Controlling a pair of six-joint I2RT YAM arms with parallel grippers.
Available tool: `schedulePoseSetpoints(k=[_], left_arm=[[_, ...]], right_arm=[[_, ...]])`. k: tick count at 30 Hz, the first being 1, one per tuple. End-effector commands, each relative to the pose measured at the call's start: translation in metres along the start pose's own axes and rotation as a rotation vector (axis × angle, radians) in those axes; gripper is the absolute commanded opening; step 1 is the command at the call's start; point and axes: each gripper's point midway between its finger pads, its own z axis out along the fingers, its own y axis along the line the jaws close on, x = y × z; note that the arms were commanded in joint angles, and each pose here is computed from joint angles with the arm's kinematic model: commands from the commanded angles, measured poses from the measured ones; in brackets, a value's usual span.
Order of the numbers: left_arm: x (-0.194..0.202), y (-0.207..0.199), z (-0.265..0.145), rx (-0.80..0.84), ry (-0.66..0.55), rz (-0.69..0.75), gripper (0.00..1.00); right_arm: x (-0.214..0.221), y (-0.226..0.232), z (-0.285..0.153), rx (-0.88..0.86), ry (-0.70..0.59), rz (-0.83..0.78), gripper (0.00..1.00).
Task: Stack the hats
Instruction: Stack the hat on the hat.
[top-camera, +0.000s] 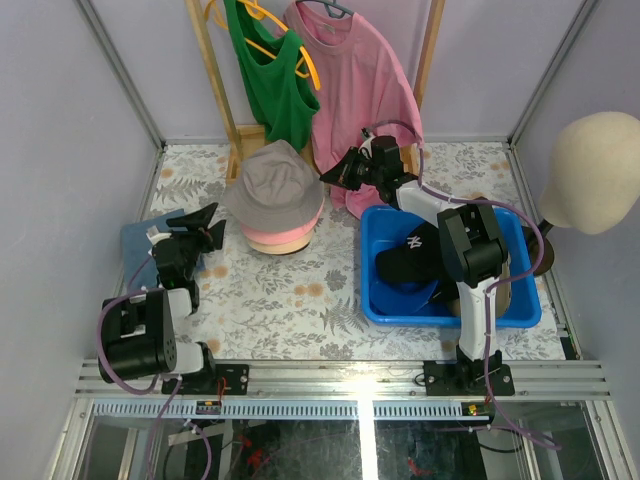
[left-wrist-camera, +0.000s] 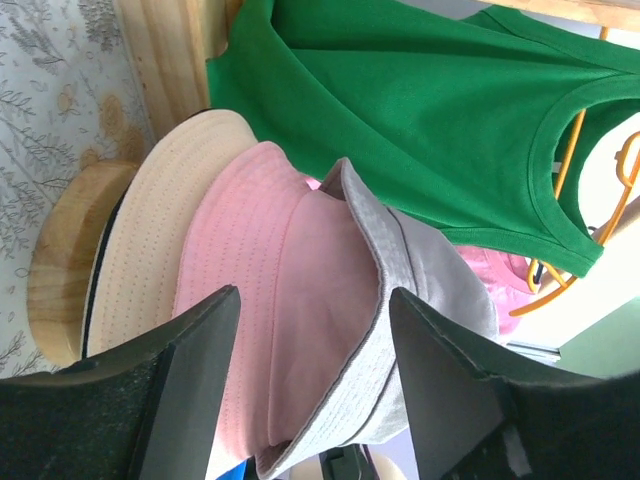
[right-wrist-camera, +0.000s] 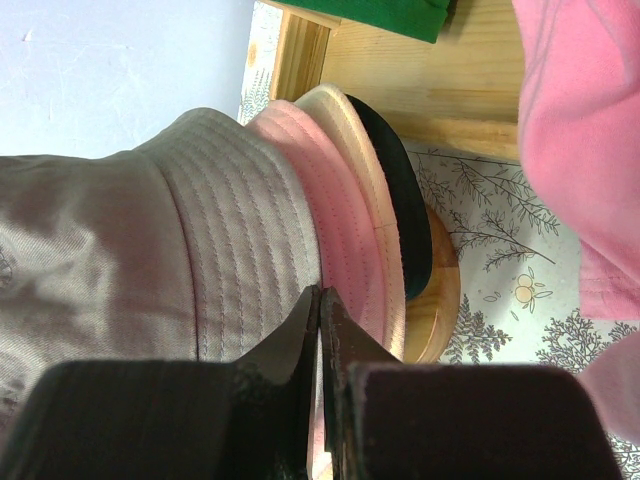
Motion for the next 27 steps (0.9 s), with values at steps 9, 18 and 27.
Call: schedulePoseSetpoints(k=[9,18,27], left_arm=[[0.01,-0.065,0.009,0.264,0.057,0.084,0.66],[0.032,-0.064,0.024,0.293,0.144,0.087,0.66],[0.042,-0.067,0.03,0.347,0.19,0.062,0.49]], right_arm=[[-0.026,0.032,-0.013,-0.061,-0.059,-0.054,0.0],[-0.028,0.034,-0.013,-0.066,-0.063,-0.052,0.0],[-0.029,0.034,-0.01,-0.068,-0.06,-0.05,0.0]])
